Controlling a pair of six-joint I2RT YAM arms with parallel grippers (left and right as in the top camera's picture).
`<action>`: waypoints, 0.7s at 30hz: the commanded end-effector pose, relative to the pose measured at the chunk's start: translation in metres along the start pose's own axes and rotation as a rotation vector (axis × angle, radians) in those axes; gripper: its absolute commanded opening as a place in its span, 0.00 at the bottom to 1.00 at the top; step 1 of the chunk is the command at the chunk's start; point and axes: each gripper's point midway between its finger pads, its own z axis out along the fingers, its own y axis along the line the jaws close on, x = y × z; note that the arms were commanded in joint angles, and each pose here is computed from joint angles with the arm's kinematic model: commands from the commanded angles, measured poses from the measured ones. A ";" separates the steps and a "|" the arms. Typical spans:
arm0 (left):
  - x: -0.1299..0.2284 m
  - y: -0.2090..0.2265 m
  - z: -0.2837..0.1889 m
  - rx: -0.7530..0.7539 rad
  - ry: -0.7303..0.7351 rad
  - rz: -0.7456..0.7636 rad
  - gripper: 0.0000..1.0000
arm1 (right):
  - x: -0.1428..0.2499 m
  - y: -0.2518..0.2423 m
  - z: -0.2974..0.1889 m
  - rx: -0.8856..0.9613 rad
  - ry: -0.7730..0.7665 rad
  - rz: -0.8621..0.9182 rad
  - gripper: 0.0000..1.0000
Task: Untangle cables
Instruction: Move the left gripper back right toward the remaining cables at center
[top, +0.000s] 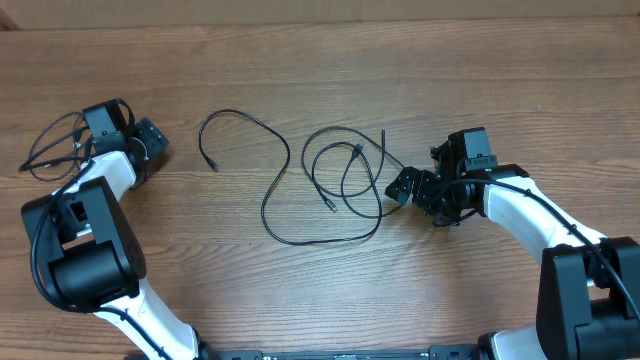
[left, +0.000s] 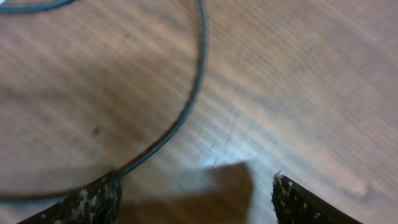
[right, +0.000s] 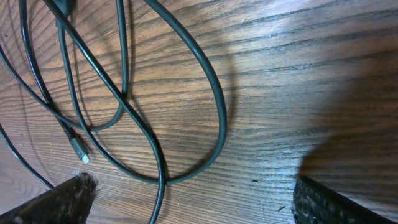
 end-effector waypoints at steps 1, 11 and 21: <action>0.044 0.002 0.002 -0.066 0.093 0.043 0.79 | -0.011 0.007 -0.004 -0.018 -0.025 -0.010 1.00; 0.080 -0.073 -0.009 0.026 0.106 0.206 0.88 | -0.011 0.007 -0.004 -0.017 -0.025 -0.010 1.00; 0.144 -0.129 -0.029 0.137 0.237 0.310 0.90 | -0.011 0.007 -0.004 -0.017 -0.025 -0.010 1.00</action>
